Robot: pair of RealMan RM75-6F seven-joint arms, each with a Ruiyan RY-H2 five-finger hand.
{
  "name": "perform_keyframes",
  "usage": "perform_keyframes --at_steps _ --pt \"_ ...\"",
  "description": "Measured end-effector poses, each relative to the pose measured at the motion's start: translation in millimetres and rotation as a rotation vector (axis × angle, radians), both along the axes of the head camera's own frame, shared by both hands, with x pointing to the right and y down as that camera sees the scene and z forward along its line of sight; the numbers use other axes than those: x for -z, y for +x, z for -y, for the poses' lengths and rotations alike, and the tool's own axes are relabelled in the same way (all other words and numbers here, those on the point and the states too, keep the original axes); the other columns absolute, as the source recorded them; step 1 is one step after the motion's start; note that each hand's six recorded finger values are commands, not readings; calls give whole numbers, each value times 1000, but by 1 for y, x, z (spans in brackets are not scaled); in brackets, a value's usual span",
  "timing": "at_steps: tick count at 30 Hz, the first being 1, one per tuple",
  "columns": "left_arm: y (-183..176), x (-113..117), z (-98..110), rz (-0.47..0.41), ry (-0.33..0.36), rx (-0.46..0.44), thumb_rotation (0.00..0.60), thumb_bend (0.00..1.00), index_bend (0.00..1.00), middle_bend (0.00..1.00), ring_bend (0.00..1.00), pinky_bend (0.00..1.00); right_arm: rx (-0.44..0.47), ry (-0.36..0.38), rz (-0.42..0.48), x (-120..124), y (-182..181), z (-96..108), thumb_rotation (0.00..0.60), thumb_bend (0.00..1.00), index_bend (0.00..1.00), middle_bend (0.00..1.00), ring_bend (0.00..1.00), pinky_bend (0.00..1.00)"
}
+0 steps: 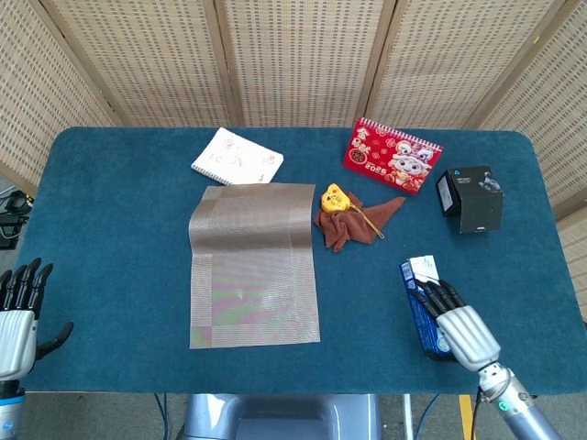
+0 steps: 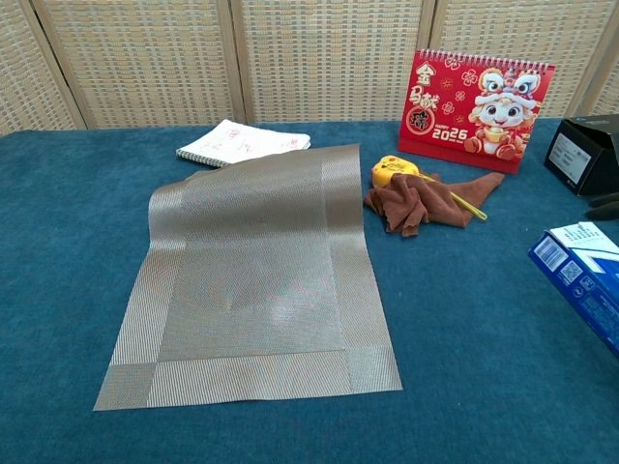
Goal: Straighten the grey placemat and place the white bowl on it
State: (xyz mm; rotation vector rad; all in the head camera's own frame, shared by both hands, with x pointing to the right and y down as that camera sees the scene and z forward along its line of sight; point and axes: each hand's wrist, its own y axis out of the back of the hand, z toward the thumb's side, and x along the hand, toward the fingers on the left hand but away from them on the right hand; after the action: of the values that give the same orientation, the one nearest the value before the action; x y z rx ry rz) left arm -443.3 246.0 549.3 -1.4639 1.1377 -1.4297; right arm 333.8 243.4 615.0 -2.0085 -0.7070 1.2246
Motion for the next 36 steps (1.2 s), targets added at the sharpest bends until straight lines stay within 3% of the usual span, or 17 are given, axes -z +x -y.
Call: perform_keyframes --at_steps 10,19,36 --pt "-8 3 3 -12 12 21 600 198 0 0 0 0 96 -75 180 -30 -92 -13 600 61 123 0 0 0" --pt "-11 -1 4 -8 1 28 600 199 0 0 0 0 81 -128 268 -65 -153 -17 600 60 150 0 0 0" --pt "-16 -7 7 -10 -5 52 600 199 0 0 0 0 46 -73 208 -103 -162 5 600 59 153 0 0 0"
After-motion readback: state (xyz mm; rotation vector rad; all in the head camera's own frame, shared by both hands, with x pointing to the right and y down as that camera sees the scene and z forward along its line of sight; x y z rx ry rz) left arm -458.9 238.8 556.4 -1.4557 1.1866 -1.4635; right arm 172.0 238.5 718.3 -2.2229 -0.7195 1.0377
